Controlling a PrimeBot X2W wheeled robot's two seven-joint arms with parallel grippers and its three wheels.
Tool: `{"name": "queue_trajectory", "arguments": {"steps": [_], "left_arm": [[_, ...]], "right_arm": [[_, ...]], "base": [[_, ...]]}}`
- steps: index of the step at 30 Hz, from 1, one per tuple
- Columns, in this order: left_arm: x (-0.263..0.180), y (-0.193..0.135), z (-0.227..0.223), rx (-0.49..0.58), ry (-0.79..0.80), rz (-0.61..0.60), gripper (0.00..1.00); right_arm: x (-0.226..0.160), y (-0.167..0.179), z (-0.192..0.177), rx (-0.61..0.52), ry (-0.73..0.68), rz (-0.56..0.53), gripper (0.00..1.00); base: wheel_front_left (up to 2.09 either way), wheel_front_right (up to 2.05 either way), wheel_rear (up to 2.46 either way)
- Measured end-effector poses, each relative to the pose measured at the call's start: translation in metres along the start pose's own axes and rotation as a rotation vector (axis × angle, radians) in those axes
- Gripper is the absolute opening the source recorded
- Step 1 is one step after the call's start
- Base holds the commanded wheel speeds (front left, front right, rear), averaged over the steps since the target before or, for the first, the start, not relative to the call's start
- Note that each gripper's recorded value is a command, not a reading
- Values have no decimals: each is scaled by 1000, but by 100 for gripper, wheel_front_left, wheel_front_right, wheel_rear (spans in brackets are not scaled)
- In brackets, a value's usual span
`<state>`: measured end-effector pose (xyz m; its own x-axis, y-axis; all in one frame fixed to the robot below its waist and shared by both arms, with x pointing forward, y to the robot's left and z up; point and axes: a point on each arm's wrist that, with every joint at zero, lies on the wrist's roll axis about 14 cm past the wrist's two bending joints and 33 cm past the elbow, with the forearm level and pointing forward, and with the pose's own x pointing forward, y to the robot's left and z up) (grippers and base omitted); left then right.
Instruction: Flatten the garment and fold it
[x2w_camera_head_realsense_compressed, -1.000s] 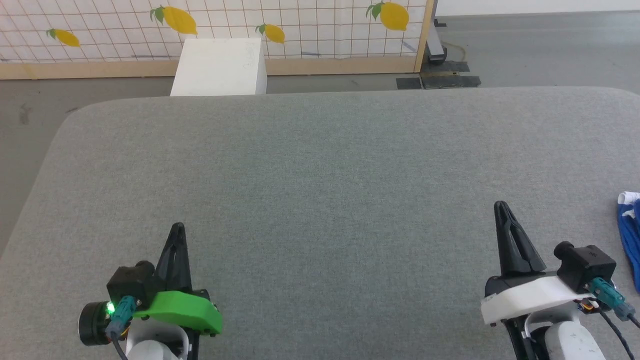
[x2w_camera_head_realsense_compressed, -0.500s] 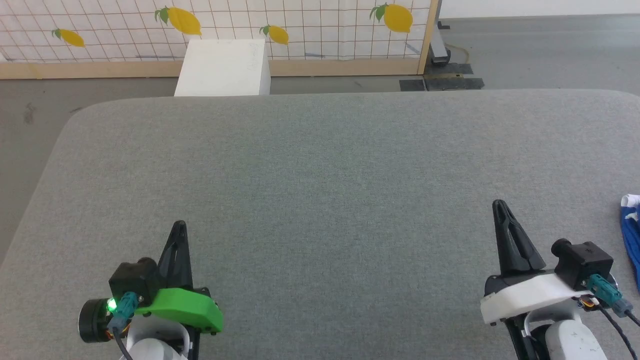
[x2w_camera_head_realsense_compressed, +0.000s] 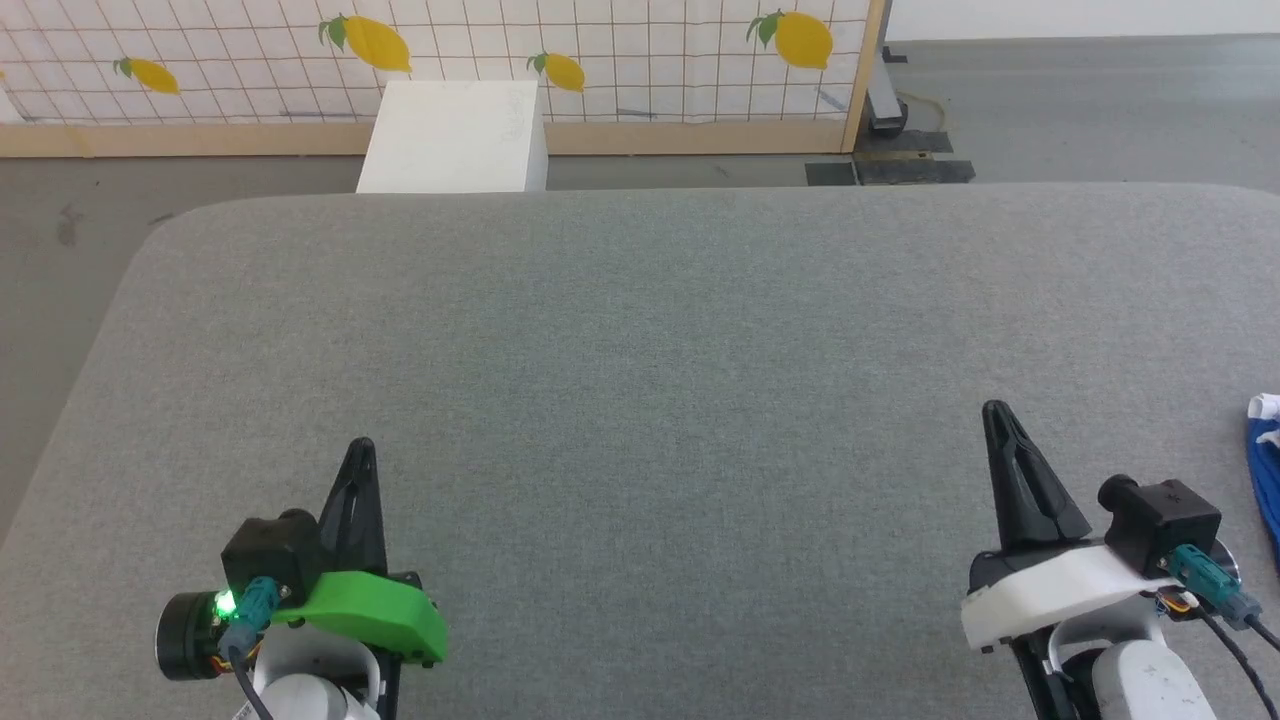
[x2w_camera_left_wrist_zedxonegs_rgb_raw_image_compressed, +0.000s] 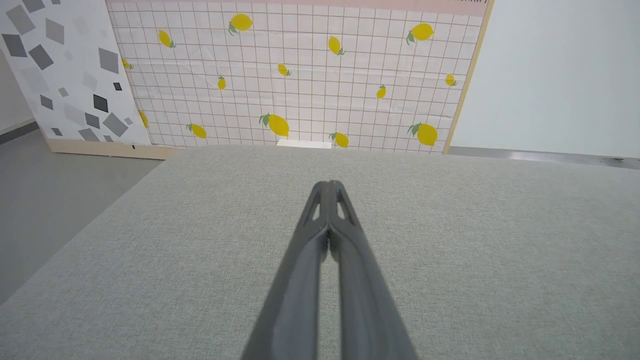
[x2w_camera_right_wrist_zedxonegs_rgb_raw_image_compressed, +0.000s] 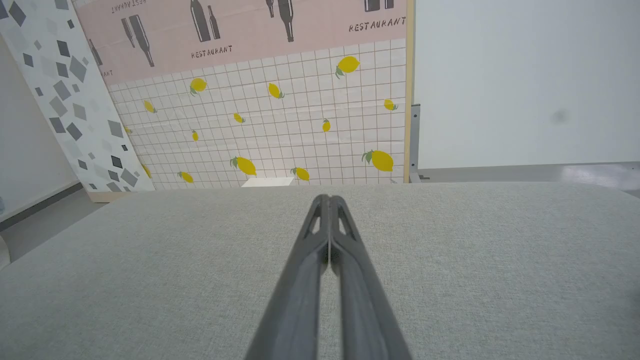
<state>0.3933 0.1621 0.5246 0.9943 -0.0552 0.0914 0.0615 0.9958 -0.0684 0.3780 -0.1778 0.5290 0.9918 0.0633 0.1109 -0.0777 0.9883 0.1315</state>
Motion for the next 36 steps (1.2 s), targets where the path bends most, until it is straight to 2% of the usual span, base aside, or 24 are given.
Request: {"name": "queue_trajectory", "arguments": {"steps": [36], "left_arm": [[-7, 4, 3, 50, 32, 12, 0]], "right_arm": [[0, 9, 0, -65, 42, 32, 0]], "base": [[0, 0, 0]]}}
